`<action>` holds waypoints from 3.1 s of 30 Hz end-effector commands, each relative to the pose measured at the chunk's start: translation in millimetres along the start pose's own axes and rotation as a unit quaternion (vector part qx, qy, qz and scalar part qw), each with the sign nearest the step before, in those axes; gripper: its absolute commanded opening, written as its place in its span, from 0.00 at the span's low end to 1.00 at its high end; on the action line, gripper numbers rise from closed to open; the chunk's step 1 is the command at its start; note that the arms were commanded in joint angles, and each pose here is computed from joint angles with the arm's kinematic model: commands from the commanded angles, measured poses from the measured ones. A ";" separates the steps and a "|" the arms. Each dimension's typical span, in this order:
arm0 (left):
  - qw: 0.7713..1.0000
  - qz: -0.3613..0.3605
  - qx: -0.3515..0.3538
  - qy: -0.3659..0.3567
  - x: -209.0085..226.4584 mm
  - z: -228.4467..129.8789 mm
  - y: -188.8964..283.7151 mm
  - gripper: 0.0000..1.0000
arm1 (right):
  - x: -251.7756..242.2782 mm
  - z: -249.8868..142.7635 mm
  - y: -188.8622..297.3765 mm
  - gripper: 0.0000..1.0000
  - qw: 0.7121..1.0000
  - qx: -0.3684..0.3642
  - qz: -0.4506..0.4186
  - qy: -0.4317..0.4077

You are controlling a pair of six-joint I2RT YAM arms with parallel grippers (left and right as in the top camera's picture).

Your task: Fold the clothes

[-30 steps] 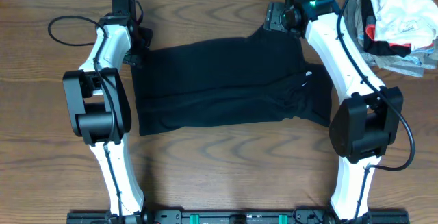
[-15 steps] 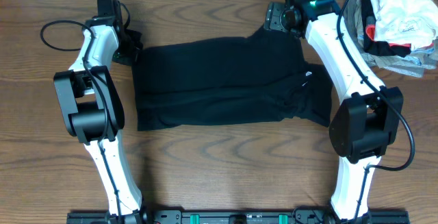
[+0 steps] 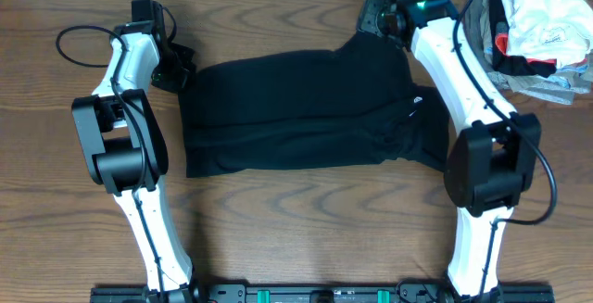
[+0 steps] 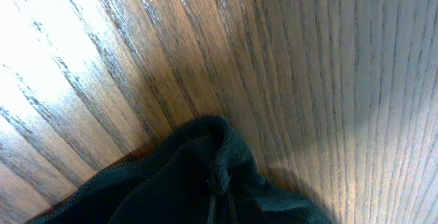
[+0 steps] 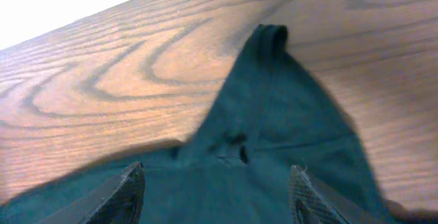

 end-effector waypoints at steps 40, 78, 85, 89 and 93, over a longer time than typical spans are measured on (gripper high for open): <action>0.997 0.069 -0.006 -0.036 26.9 7.9 -34.6 0.06 | -18.6 -38.5 -105.3 0.01 0.994 0.088 0.049 -0.048; 0.980 0.044 -0.086 -0.176 30.7 -8.7 117.7 0.06 | -38.1 -31.7 34.9 0.01 0.977 0.201 0.014 0.064; 0.970 0.108 -0.064 -0.209 51.5 -12.4 118.6 0.06 | -46.7 -48.6 44.0 0.01 0.964 0.258 -0.009 0.069; 0.962 0.137 -0.047 -0.231 61.2 -15.1 120.3 0.06 | -53.7 -57.8 50.4 0.01 0.953 0.290 -0.038 0.073; 0.956 0.156 -0.035 -0.248 67.6 -17.0 121.7 0.06 | -58.1 -65.1 56.5 0.01 0.944 0.317 -0.053 0.075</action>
Point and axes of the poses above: each gripper's point midway between its finger pads, its own y axis back along the fingers, its own x axis along the line the jaws close on, z = x × y, the point moved 8 cm from there along y, back along the fingers, and after that the axes turned 14 degrees about y, right-handed, at the moved point
